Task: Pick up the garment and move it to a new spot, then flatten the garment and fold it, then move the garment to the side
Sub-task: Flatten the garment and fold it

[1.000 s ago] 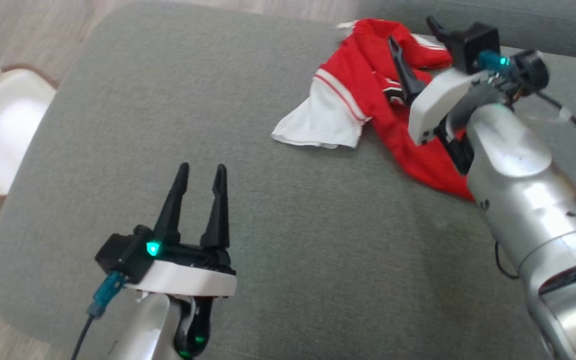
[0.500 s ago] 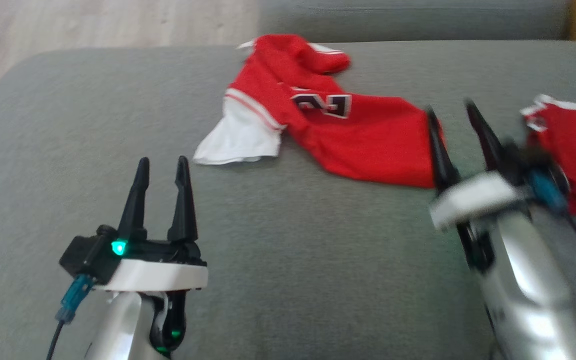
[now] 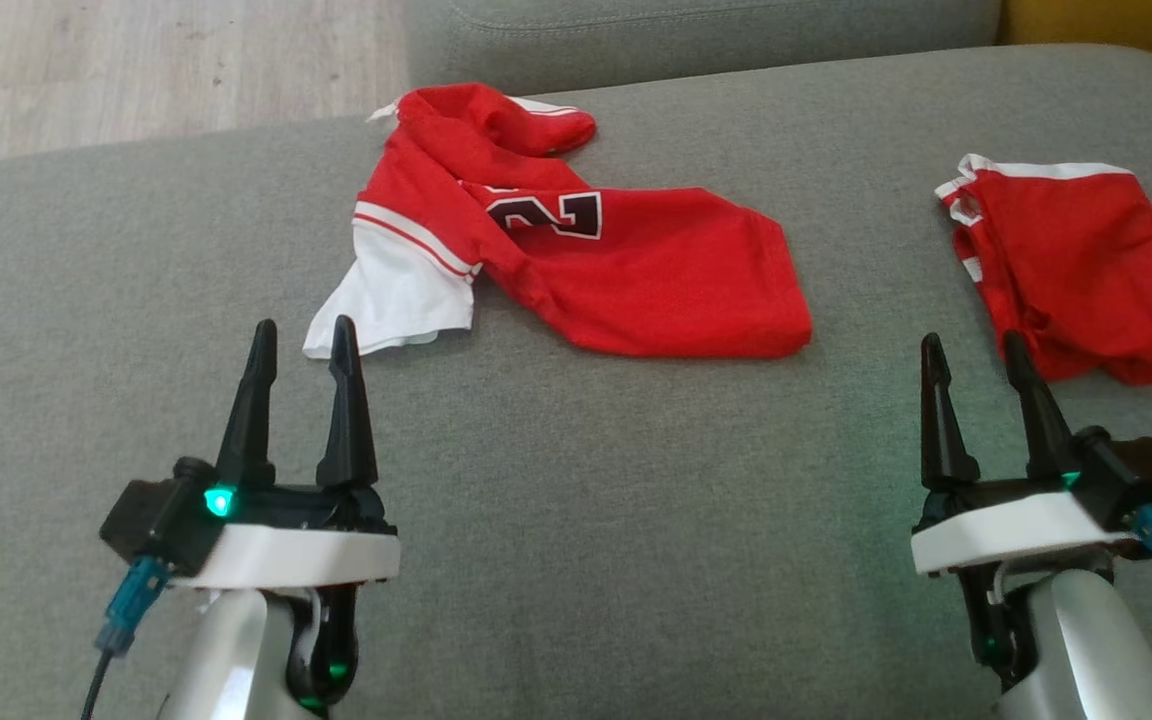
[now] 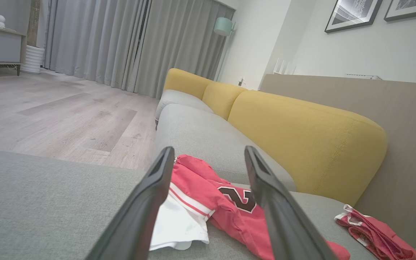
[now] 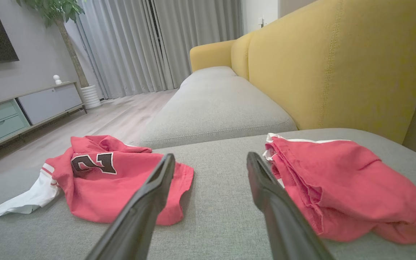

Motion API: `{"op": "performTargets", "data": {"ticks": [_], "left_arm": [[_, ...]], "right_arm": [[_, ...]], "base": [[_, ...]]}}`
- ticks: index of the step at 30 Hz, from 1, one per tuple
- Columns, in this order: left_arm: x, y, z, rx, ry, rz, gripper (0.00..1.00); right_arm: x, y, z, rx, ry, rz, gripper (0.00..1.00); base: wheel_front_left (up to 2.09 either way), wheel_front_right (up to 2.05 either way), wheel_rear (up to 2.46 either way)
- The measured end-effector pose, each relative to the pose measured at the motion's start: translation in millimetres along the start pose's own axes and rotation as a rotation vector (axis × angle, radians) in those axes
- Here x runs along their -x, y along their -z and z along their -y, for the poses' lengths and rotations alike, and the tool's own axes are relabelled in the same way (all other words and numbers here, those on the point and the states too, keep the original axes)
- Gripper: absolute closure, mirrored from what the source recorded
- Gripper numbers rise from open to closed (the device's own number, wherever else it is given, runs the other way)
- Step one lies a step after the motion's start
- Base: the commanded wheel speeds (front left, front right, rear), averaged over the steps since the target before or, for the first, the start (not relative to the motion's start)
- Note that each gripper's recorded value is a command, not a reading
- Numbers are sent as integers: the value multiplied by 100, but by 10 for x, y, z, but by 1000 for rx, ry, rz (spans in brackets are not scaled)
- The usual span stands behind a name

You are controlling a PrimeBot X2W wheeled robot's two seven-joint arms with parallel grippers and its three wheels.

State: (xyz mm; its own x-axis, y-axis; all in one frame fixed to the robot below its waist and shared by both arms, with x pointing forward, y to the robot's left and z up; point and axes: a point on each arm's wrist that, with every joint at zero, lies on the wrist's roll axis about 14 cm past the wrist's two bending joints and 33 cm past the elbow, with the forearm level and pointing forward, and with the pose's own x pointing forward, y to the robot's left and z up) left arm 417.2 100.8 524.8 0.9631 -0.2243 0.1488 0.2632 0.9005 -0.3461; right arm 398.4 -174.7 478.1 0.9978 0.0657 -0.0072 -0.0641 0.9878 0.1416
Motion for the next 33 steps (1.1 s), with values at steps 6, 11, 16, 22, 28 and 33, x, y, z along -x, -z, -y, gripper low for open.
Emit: {"op": "performTargets", "data": {"ticks": [6, 11, 16, 22, 28, 33], "left_arm": [[-15, 127, -28, -14, -4, -37, 0], [57, 617, -236, -51, -78, -207, 0], [-73, 837, -334, -83, -101, -307, 0], [-232, 997, -577, -127, -169, -395, 0], [-298, 1180, -803, -171, -222, -504, 0], [-328, 1352, -951, -205, -244, -596, 0]], "right_arm": [[-20, -29, 11, 2, 2, 10, 0], [-43, 21, 35, 0, 9, -2, 0], [-47, 80, 51, 0, 13, -19, 0], [-60, 116, 84, -5, 22, -29, 0], [-85, 128, 121, -7, 32, -32, 0], [-67, 177, 182, -6, 49, -46, 0]], "base": [[0, 0, 0], [0, 0, 0], [0, 0, 0], [0, 0, 0], [0, 0, 0], [0, 0, 0]]}}
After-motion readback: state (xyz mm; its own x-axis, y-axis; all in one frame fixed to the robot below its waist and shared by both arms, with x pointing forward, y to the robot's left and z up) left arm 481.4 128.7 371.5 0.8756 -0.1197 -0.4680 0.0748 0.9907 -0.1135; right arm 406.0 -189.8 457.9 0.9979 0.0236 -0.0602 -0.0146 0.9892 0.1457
